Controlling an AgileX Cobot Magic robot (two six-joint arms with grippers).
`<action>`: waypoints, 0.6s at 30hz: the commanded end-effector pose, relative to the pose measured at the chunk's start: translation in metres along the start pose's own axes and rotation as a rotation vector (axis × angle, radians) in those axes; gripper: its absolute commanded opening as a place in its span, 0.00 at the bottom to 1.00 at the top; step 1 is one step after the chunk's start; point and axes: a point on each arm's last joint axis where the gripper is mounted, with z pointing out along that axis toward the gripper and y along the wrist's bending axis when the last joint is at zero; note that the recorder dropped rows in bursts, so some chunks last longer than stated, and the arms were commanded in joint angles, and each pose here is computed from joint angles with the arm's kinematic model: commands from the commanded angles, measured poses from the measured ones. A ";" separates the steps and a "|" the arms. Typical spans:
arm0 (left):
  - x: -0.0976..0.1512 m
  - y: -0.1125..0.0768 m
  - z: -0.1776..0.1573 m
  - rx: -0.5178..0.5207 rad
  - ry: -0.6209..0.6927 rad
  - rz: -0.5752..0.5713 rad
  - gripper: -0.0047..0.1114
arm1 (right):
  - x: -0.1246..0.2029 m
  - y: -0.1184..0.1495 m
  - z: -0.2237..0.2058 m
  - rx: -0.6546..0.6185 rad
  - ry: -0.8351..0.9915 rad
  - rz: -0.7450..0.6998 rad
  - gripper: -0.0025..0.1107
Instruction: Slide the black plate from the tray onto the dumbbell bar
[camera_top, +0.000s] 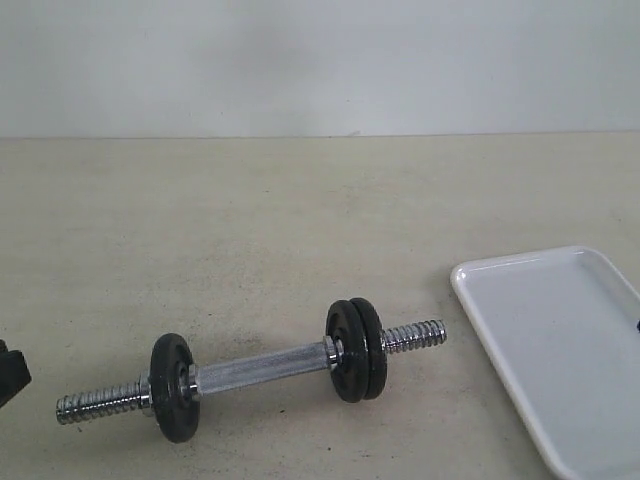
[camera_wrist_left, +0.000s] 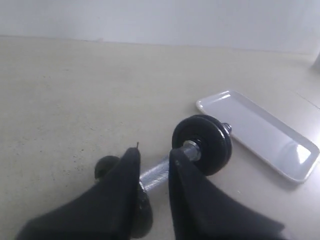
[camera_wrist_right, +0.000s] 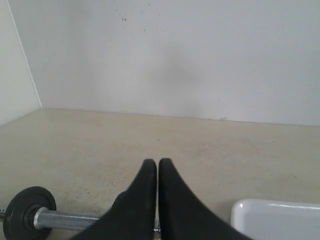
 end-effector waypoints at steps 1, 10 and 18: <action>0.002 0.007 0.001 -0.042 -0.099 -0.025 0.21 | 0.012 -0.004 0.001 0.018 -0.012 0.018 0.02; 0.003 0.007 0.001 -0.044 -0.087 0.075 0.21 | 0.011 -0.006 0.001 0.037 -0.016 -0.087 0.02; 0.002 0.007 0.001 -0.047 -0.096 0.067 0.21 | 0.010 -0.010 0.001 0.082 -0.037 0.083 0.02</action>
